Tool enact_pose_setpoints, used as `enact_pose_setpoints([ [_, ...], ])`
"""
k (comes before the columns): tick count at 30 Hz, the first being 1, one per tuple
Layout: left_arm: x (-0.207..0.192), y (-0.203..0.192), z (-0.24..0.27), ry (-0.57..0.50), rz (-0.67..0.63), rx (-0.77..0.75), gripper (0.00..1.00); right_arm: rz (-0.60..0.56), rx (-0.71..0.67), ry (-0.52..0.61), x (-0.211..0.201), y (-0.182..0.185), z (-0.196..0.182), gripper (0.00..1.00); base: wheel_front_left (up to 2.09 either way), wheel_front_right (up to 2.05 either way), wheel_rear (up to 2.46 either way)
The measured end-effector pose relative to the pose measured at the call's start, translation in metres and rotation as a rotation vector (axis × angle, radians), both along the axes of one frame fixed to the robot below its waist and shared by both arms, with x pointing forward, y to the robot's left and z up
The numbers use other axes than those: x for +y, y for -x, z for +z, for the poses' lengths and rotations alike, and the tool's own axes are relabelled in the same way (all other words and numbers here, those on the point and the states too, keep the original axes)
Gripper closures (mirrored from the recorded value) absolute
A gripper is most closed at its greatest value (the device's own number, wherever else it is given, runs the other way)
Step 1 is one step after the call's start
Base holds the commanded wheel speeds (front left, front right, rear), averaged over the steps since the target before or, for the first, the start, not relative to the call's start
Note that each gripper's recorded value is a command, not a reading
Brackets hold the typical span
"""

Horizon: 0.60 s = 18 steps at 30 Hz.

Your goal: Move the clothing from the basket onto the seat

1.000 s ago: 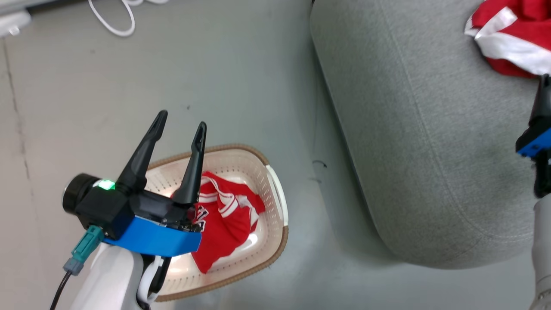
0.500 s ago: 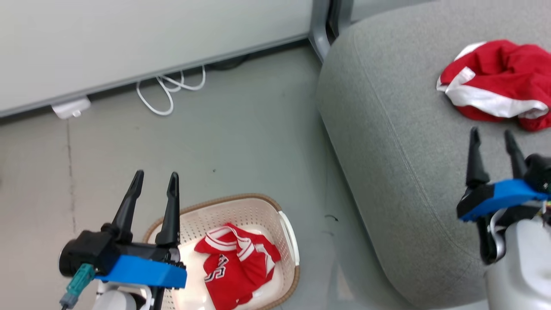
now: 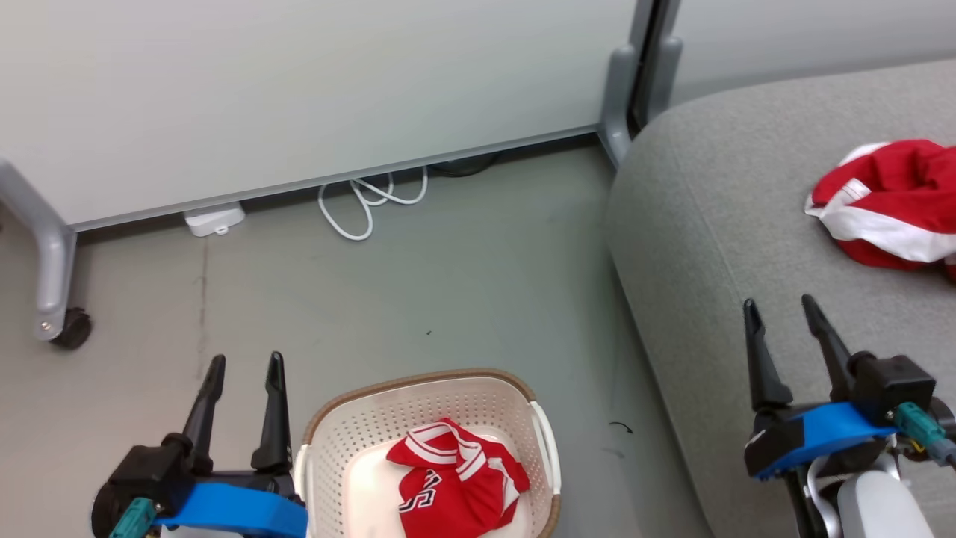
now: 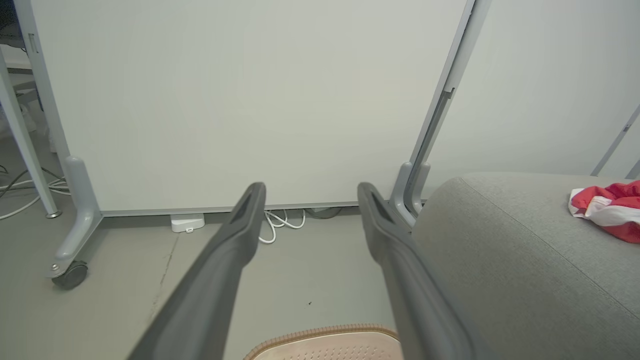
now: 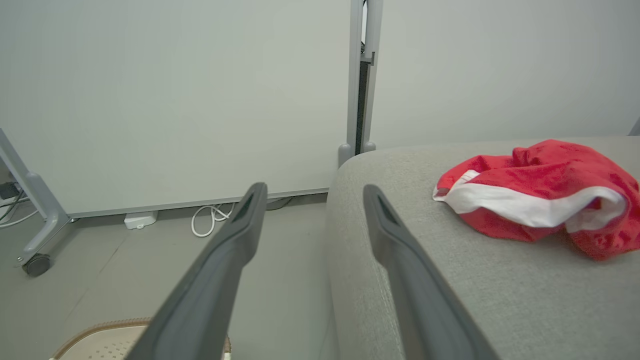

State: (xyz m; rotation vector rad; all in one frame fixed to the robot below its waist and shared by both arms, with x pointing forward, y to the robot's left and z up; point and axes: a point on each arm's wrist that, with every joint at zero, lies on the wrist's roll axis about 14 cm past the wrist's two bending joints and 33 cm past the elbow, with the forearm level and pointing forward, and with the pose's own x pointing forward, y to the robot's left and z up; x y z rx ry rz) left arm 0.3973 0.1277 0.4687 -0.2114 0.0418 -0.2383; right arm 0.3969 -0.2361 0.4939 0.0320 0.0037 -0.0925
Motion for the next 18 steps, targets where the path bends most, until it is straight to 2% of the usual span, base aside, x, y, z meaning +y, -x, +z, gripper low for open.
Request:
enact_pose_setpoints([
  [11,0.040,0.027,-0.011,-0.011,0.127,0.046,0.00,0.152,0.060,-0.030,0.054,0.003,-0.010,0.00,0.00,0.00,0.00],
  [18,0.054,0.033,-0.013,-0.013,0.175,0.055,0.00,0.190,0.045,-0.030,0.067,0.000,-0.003,0.00,0.00,0.00,0.00],
])
